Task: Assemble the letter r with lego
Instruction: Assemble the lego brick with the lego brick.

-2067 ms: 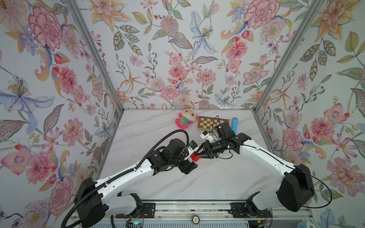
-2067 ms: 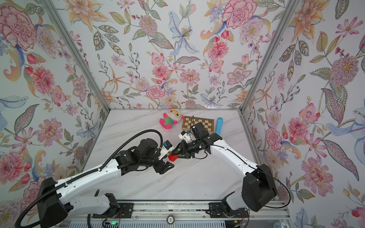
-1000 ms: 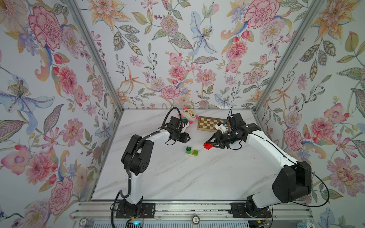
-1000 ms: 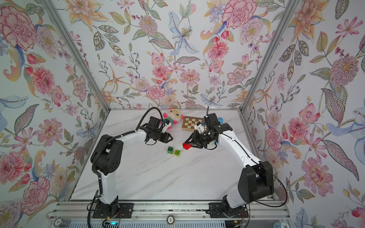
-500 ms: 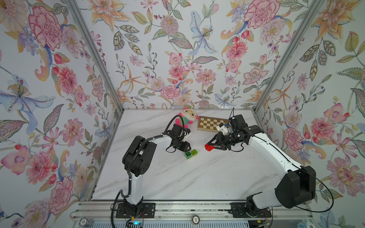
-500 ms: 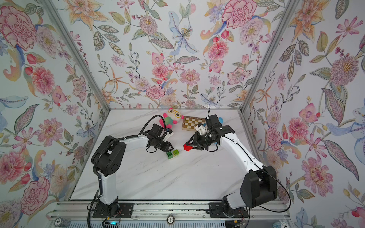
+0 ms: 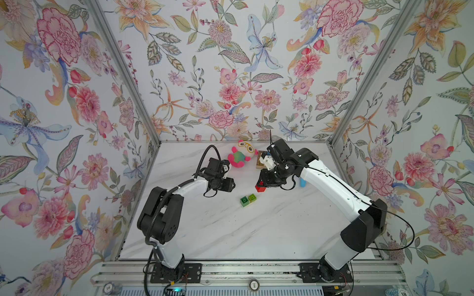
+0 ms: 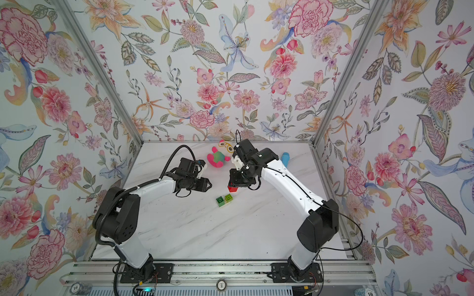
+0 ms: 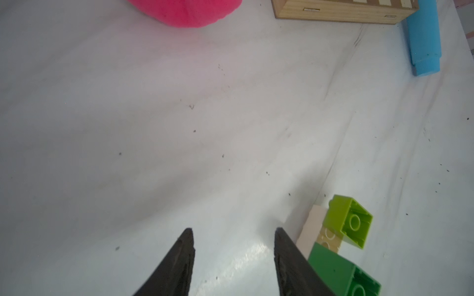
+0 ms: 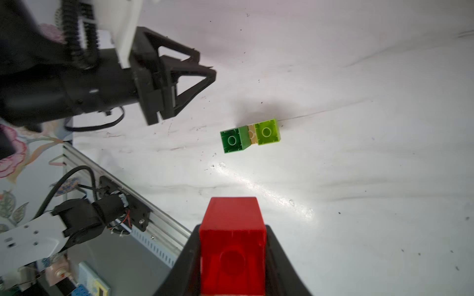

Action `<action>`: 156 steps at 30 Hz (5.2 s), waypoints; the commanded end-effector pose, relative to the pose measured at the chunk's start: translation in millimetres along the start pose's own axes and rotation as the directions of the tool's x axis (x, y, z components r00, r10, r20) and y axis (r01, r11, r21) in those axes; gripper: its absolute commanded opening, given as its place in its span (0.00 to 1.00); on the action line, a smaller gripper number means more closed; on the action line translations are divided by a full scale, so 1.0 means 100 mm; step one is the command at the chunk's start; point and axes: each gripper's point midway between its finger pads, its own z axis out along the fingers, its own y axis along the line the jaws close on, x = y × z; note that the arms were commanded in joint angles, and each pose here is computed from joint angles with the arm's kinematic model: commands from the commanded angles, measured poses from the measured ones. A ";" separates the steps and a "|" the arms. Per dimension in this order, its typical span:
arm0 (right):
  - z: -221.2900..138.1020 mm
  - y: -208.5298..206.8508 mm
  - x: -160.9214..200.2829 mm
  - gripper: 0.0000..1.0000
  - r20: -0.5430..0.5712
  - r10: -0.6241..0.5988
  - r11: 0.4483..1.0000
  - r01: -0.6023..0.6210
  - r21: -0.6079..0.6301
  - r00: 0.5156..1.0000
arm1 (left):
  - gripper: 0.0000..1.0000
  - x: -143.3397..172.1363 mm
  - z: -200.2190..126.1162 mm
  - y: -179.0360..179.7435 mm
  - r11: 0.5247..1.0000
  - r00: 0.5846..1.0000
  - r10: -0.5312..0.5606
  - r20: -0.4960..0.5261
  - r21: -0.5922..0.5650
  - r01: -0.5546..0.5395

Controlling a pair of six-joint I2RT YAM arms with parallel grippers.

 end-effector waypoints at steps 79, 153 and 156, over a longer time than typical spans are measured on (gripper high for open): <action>1.38 0.05 0.21 0.21 -0.077 -0.231 0.936 0.244 0.255 0.970 | 0.99 0.58 -1.62 -0.01 0.978 0.882 -0.182 0.434 -0.014 0.209; 1.22 0.19 0.15 0.61 -0.032 -0.091 0.949 0.096 0.301 0.995 | 0.99 0.19 -1.97 -0.06 0.993 0.873 -0.043 0.486 -0.075 0.092; 1.13 0.24 0.07 0.65 -0.027 -0.102 0.949 0.105 0.298 0.994 | 0.99 0.17 -2.00 -0.07 0.994 0.868 -0.041 0.494 -0.072 0.088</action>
